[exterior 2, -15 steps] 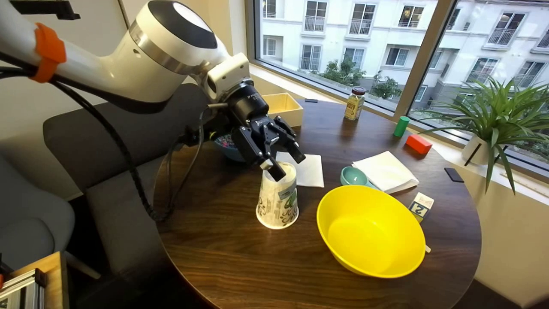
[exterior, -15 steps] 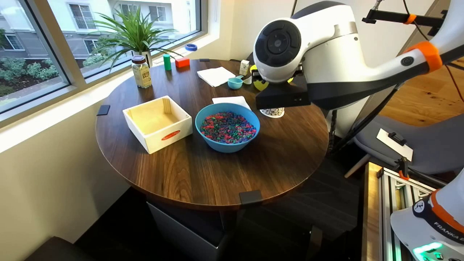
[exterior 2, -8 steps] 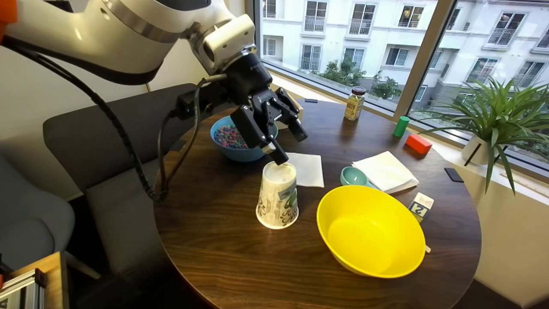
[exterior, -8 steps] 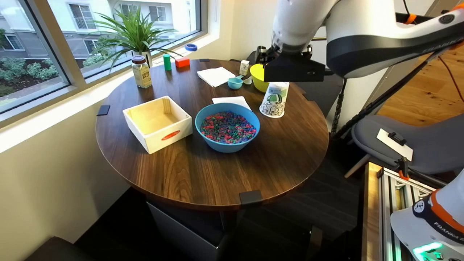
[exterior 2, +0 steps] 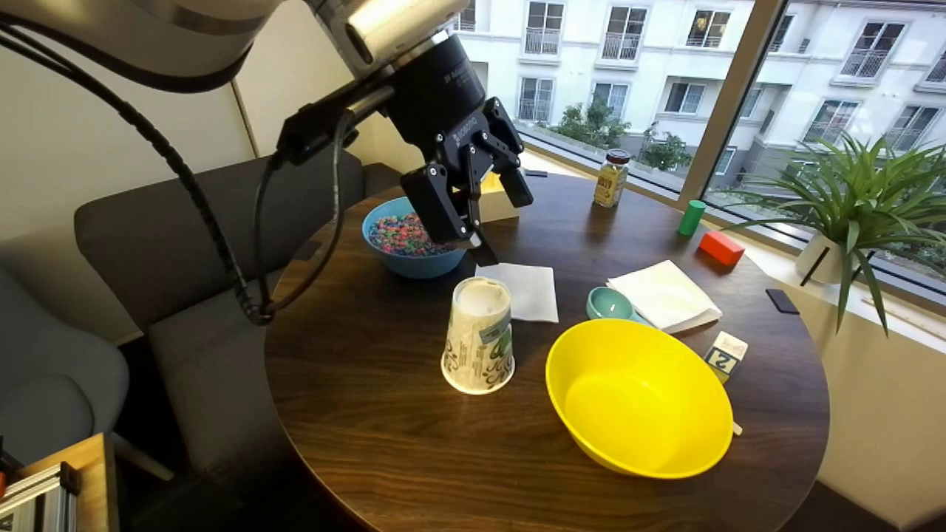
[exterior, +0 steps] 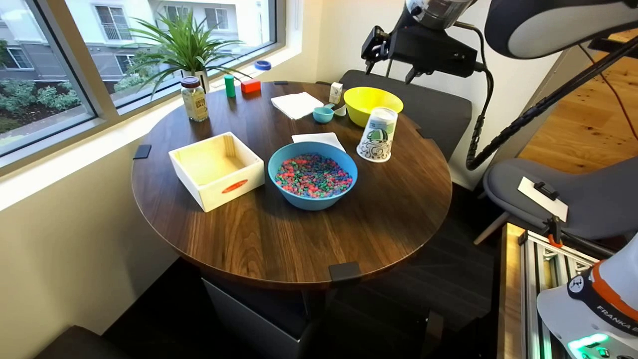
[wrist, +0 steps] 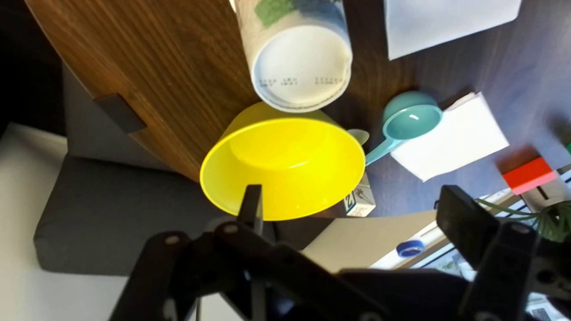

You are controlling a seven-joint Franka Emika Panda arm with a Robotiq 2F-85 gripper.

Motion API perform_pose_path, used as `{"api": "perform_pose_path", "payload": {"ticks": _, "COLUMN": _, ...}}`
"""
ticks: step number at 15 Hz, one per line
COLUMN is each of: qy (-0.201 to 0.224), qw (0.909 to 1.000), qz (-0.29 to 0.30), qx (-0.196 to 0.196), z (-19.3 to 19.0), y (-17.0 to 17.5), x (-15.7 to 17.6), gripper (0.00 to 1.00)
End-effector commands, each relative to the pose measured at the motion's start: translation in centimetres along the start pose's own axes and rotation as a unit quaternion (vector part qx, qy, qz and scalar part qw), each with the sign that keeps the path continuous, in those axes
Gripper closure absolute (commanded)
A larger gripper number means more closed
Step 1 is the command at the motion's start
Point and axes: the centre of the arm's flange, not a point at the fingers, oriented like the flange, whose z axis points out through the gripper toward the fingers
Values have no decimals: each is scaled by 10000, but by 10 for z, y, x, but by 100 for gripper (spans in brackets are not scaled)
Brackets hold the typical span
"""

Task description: Turn the paper cup over

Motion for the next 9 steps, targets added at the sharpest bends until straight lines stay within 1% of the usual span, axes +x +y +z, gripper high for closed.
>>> {"api": "perform_pose_path", "payload": {"ticks": 1, "qy": -887, "qw": 9955, "qz": 133, "qx": 297, "z": -7, "y": 27, "x": 5, "gripper": 0}}
{"api": "perform_pose_path", "payload": {"ticks": 3, "qy": -1257, "qw": 9914, "qz": 212, "qx": 282, "z": -9, "y": 34, "x": 8, "gripper": 0}}
{"api": "perform_pose_path", "payload": {"ticks": 4, "qy": -1373, "qw": 9899, "qz": 242, "qx": 271, "z": -9, "y": 38, "x": 9, "gripper": 0}}
{"api": "perform_pose_path", "payload": {"ticks": 5, "qy": -1432, "qw": 9891, "qz": 278, "qx": 204, "z": -9, "y": 42, "x": 11, "gripper": 0}}
{"api": "perform_pose_path", "payload": {"ticks": 6, "qy": -1507, "qw": 9880, "qz": 319, "qx": 51, "z": -10, "y": 46, "x": 11, "gripper": 0}}
{"api": "perform_pose_path", "payload": {"ticks": 7, "qy": -1501, "qw": 9881, "qz": 318, "qx": -60, "z": -10, "y": 50, "x": 13, "gripper": 0}}
{"api": "perform_pose_path", "payload": {"ticks": 8, "qy": -1351, "qw": 9904, "qz": 282, "qx": 72, "z": -5, "y": 36, "x": 15, "gripper": 0}}
{"api": "perform_pose_path", "payload": {"ticks": 9, "qy": -1372, "qw": 9901, "qz": 301, "qx": -1, "z": -5, "y": 40, "x": 16, "gripper": 0}}
